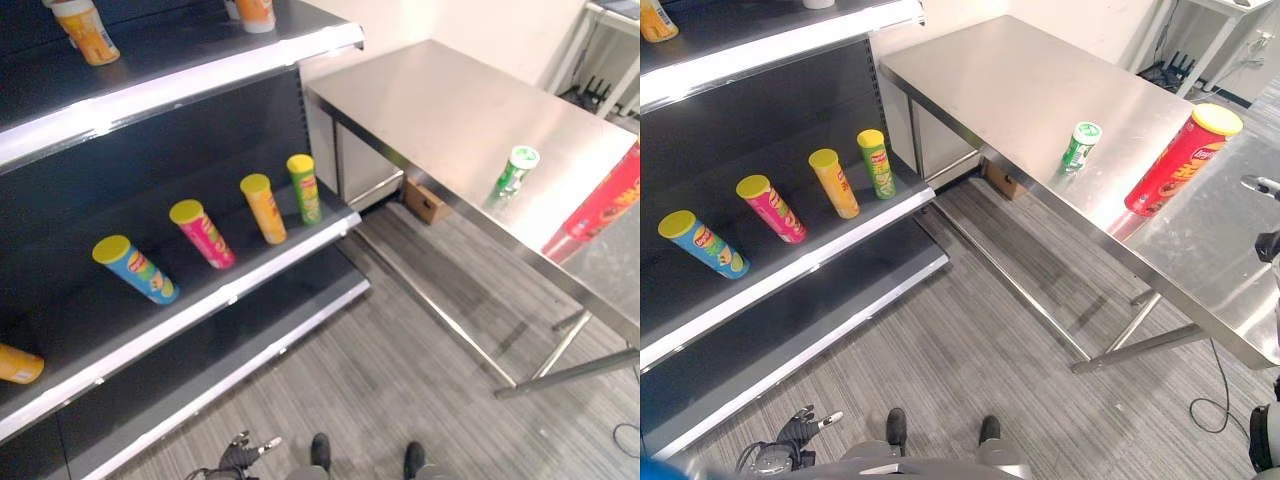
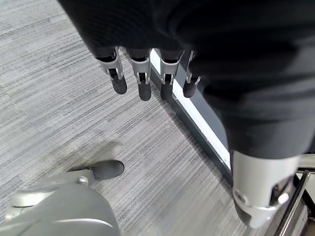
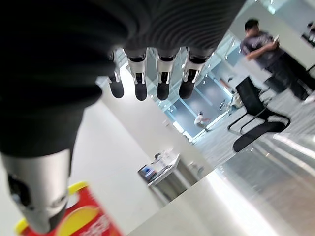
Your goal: Put the goods on the table back onto the shelves and tidy them up.
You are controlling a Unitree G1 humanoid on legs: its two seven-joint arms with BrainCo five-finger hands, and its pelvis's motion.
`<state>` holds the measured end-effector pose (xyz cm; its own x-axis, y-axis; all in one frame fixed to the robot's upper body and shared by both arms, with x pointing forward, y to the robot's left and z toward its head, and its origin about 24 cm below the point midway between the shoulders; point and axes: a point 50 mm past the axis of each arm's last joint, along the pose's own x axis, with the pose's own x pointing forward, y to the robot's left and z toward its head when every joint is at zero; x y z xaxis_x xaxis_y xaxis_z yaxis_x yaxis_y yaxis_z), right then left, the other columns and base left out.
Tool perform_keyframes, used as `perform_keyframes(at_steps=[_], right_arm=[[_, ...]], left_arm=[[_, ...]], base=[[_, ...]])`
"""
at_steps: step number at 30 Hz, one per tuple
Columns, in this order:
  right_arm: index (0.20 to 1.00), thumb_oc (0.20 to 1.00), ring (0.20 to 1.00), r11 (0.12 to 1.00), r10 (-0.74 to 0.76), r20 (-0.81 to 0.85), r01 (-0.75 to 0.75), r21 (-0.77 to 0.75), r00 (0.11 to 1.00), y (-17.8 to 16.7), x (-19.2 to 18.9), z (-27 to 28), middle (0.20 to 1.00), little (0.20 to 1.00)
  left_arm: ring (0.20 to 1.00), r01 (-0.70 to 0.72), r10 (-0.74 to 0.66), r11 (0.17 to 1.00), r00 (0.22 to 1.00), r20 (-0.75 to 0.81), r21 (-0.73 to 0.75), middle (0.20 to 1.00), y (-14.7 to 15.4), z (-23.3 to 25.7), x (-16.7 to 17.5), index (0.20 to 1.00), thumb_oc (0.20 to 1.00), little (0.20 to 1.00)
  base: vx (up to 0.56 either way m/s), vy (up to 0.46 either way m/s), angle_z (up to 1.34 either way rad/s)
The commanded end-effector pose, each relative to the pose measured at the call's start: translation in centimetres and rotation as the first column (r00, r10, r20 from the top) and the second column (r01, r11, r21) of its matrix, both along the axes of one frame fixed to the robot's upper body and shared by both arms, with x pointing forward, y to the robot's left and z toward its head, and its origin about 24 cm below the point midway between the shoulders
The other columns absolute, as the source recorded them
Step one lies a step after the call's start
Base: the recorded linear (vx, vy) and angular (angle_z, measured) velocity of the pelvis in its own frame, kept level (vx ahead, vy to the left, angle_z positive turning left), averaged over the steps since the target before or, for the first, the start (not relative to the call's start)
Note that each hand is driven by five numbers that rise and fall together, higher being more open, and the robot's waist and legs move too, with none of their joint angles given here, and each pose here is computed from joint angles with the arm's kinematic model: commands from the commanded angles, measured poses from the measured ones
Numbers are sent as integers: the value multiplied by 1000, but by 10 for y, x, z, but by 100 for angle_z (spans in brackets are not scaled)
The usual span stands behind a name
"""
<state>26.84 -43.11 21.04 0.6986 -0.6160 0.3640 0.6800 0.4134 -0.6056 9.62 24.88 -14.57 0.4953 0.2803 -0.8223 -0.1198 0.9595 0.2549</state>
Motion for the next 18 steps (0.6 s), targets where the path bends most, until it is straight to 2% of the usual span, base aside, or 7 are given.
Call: perform_keyframes(at_steps=[1, 6, 18], right_arm=[[1000, 1000, 1000, 997, 20, 109, -11, -77, 994, 1, 2, 48, 1000, 1000], [1000, 1000, 1000, 998, 30, 145, -21, -60, 989, 3, 3, 51, 1000, 1000], [1000, 1000, 1000, 990, -12, 81, 23, -139, 997, 1, 10, 67, 1000, 1000]], left_arm=[[1000, 26, -28, 998, 999, 40, 49, 1000, 19, 10, 15, 1000, 1000, 1000], [1000, 17, -19, 999, 999, 36, 42, 1000, 17, 8, 11, 1000, 1000, 1000], [1000, 39, -41, 998, 999, 24, 57, 1000, 20, 9, 7, 1000, 1000, 1000]], base=[[0, 0, 0], [4, -10, 2], [9, -13, 1]])
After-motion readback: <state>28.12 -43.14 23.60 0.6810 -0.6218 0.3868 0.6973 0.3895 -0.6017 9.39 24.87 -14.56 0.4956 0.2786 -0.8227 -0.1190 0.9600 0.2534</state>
